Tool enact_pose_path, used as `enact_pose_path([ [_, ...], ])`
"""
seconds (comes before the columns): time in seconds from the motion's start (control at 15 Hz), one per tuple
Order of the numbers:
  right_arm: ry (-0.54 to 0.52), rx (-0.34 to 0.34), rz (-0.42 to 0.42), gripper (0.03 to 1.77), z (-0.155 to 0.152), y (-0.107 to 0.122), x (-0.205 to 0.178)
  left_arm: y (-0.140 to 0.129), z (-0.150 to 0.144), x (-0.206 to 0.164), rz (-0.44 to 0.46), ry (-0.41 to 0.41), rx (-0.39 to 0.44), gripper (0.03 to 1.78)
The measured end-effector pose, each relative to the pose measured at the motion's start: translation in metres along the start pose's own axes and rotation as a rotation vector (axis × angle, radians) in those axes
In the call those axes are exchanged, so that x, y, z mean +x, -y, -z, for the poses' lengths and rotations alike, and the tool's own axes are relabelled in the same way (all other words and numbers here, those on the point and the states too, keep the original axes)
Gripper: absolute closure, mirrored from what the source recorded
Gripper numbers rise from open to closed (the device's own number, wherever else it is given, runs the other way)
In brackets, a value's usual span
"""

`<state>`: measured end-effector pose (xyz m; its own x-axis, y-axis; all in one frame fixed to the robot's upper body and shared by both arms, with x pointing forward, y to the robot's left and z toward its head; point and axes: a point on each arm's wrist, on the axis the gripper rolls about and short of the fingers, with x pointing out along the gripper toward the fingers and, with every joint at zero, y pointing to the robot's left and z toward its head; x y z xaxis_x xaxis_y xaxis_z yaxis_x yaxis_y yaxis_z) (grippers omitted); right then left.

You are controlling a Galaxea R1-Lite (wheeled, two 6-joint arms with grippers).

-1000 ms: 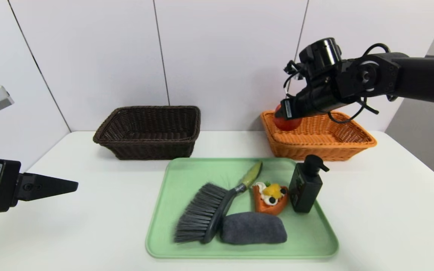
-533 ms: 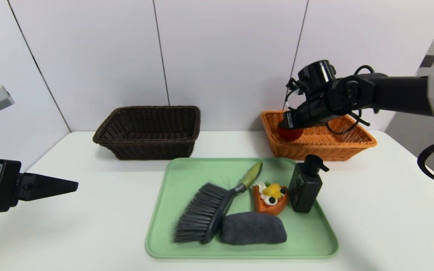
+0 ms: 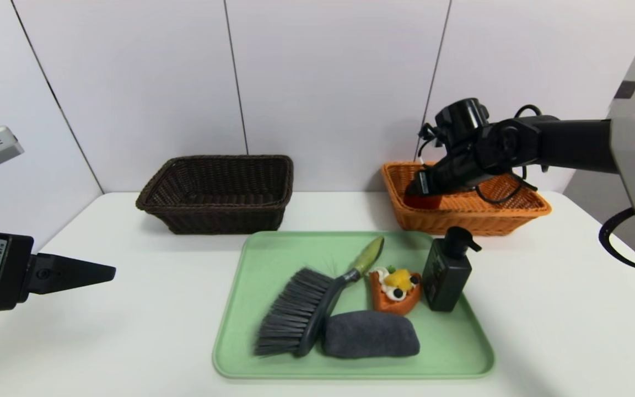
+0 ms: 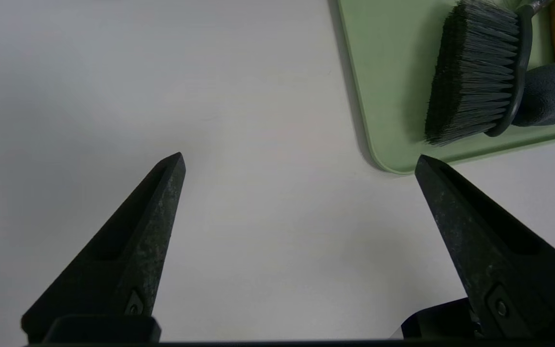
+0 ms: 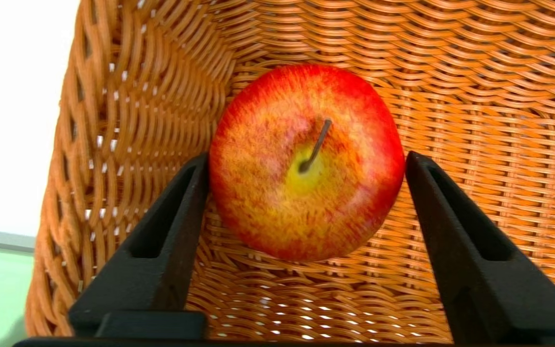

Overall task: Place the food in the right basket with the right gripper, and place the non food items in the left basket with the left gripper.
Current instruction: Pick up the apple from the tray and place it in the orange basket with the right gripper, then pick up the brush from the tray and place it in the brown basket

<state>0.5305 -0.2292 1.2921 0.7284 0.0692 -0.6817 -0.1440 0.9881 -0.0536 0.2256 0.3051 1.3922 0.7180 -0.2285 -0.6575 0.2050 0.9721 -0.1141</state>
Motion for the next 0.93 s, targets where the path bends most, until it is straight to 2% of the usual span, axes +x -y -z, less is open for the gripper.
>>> enact_pose_path([
  [0.27,0.019,0.034,-0.008,0.28,-0.005,0.006,-0.013,0.000,0.000,0.000,0.002,0.001,0.000,0.12],
  [0.47,0.043,0.046,-0.035,0.22,-0.012,0.011,-0.040,0.000,0.001,-0.002,0.001,0.007,0.000,0.12],
  [0.67,0.106,0.054,-0.036,0.18,-0.022,0.016,-0.082,0.000,0.003,-0.004,0.001,0.009,-0.001,0.12],
  [0.8,0.145,0.088,-0.032,0.16,-0.026,0.019,-0.117,0.000,0.003,-0.005,0.002,0.015,0.000,0.12],
  [0.93,0.163,0.130,-0.035,0.14,-0.025,0.023,-0.156,0.001,-0.002,-0.006,0.007,0.066,0.008,0.12],
])
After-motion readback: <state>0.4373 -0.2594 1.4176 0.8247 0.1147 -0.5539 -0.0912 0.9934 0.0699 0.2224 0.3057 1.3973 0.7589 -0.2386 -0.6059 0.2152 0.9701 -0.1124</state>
